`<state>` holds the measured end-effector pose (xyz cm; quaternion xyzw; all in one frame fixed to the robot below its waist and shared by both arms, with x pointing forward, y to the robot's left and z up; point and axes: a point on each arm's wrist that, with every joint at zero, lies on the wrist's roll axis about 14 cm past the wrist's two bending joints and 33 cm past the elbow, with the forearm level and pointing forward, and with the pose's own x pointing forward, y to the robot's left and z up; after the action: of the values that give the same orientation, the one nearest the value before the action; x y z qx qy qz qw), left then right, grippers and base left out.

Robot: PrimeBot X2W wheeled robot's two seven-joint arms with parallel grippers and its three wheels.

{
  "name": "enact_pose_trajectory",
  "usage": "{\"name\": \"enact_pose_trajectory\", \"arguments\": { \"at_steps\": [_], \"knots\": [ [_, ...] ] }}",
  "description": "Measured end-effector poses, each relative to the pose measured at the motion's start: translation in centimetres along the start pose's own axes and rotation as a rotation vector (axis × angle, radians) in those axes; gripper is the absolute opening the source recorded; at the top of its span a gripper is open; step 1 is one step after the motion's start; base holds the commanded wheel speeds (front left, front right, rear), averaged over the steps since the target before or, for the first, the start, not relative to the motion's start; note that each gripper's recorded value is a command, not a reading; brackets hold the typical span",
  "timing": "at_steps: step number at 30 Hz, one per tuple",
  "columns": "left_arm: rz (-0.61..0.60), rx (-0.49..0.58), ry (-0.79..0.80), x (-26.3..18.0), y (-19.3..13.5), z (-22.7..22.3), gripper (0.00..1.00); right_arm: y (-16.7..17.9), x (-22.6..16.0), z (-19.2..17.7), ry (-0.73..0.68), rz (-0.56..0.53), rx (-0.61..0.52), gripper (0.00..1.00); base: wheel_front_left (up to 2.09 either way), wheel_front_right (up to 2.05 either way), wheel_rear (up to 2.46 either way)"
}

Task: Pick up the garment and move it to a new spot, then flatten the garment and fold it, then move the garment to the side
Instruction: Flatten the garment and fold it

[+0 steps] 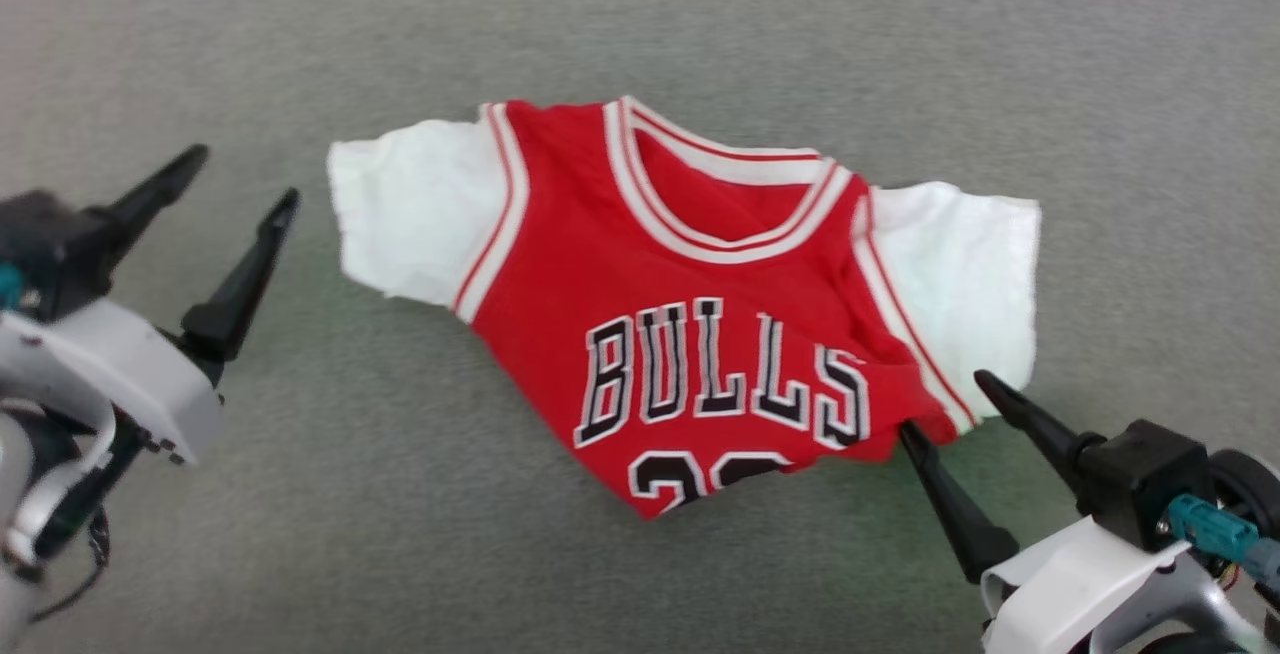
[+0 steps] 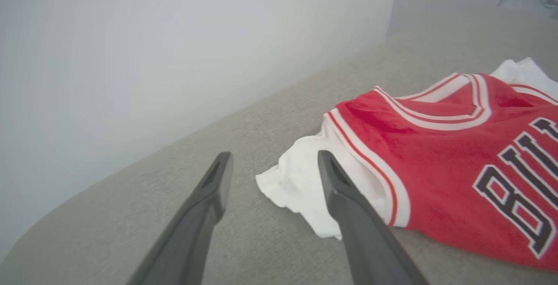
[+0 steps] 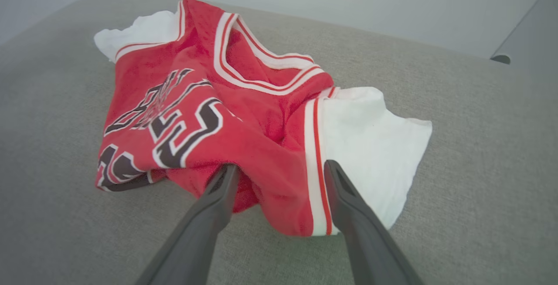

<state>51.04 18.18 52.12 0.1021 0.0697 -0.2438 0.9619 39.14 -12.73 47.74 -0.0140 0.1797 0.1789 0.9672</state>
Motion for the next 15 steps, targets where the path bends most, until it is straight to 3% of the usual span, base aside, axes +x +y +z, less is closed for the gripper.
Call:
{"name": "enact_pose_trajectory", "arguments": {
  "at_steps": [7,15],
  "knots": [
    [-0.195,0.084,0.231,3.5,-1.9,-1.2,1.0,-1.0,-1.9,-1.4,-0.008,-0.09,0.089,1.0,0.0,0.0,0.0],
    [-0.32,0.12,0.441,7.2,-3.7,-4.2,1.0,-2.4,-3.5,-2.9,0.008,-0.185,0.137,1.0,0.0,0.0,0.0]
  ]
}}
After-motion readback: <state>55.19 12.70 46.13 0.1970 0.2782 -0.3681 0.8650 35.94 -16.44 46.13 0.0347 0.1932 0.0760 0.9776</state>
